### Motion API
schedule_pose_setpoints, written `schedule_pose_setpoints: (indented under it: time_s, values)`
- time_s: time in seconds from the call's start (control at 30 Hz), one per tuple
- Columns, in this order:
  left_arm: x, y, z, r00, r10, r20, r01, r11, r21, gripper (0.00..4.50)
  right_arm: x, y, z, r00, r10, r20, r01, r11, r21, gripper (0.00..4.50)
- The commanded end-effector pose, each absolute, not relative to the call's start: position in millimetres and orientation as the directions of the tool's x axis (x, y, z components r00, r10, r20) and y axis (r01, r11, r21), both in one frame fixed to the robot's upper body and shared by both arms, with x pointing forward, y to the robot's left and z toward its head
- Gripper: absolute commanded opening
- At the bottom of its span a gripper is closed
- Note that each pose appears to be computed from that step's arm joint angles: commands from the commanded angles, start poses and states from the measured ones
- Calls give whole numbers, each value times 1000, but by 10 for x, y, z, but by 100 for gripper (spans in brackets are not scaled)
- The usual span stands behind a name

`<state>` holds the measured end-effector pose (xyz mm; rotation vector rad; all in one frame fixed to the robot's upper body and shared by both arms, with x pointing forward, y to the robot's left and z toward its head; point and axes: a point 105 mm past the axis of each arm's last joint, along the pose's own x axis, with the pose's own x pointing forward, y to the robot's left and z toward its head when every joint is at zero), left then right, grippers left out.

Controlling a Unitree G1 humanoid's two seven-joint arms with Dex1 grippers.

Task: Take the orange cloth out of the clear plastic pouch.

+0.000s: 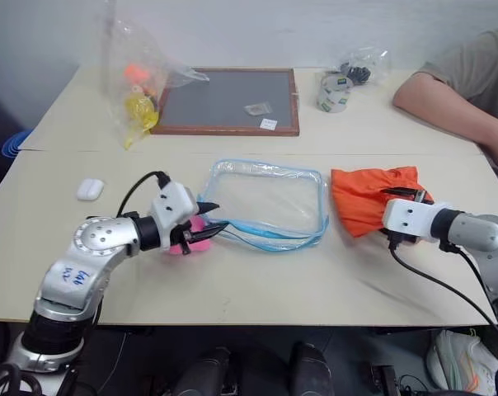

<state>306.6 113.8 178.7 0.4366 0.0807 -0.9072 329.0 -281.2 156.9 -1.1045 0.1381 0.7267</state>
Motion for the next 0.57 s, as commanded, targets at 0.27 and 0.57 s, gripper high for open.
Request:
schedule_pose_setpoints:
  time_s: [0.27, 0.57]
  values:
    - [2612, 1844, 2360, 534, -811, -240, 844, 497, 202, 449, 2869, -3380, 2076, 731, 488, -477, -677, 607, -416, 450]
    - [2567, 2707, 2437, 593, -711, -377, 805, 514, 297, 449, 2531, -4004, 2095, 732, 429, -529, -579, 801, -152, 450]
